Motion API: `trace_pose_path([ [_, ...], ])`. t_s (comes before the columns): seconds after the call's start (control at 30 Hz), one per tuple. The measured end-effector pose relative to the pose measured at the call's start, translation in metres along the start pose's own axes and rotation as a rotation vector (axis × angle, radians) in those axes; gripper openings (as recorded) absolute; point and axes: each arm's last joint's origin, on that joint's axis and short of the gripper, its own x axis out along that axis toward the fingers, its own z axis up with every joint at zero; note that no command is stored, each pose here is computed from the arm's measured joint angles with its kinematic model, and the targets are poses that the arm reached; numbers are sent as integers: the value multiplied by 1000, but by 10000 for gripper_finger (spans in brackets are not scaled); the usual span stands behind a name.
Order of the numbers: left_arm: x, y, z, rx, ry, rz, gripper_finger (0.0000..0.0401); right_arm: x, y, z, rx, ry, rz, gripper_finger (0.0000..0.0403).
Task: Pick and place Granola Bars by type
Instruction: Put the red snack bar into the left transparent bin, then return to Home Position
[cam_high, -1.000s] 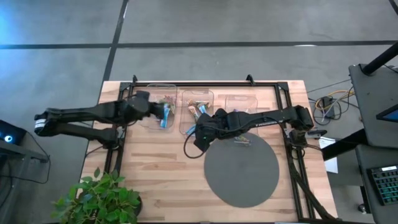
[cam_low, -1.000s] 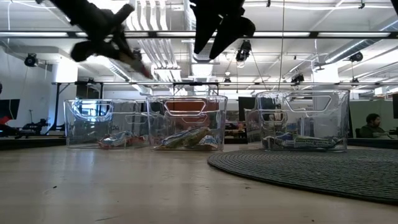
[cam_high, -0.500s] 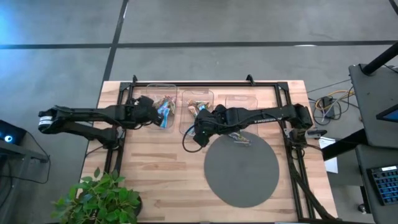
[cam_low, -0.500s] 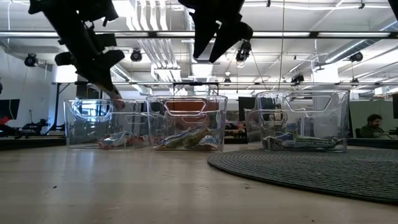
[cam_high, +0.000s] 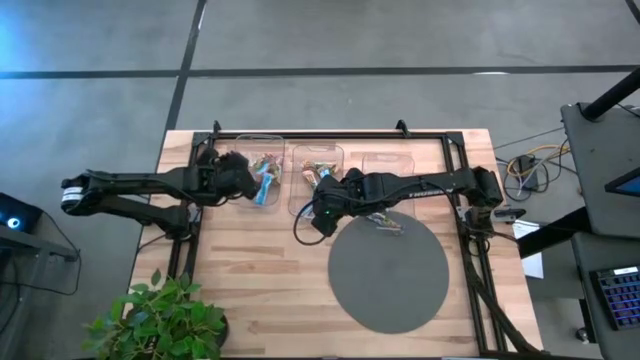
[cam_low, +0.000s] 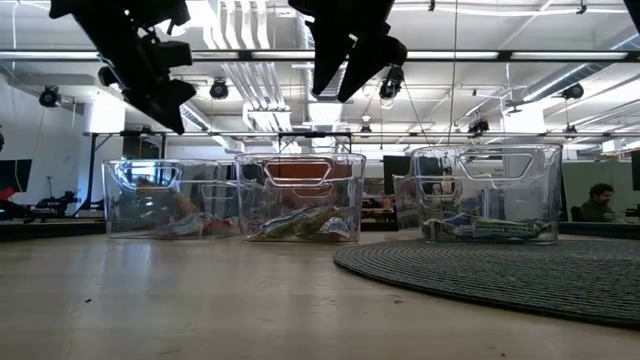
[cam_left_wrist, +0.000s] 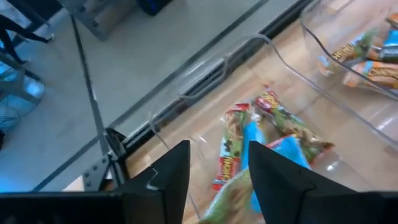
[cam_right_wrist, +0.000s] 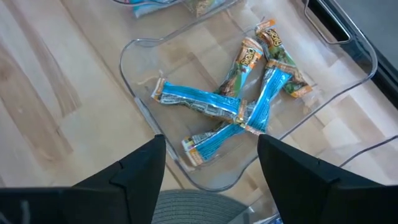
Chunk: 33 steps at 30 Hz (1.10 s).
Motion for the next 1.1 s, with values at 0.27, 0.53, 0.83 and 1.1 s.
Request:
trace_pose_path([
  [0.27,-5,1,-2,0,51,-146,147,2,-4,3,-30,1,-8,244],
  [0.53,-16,11,7,-58,16,-211,147,6,-12,7,-29,4,-21,244],
  [0.83,-27,17,15,-189,54,-299,147,4,-18,17,-15,-17,-20,244],
  [1.1,-44,6,29,-208,16,-941,147,-26,-15,40,-29,-66,191,244],
])
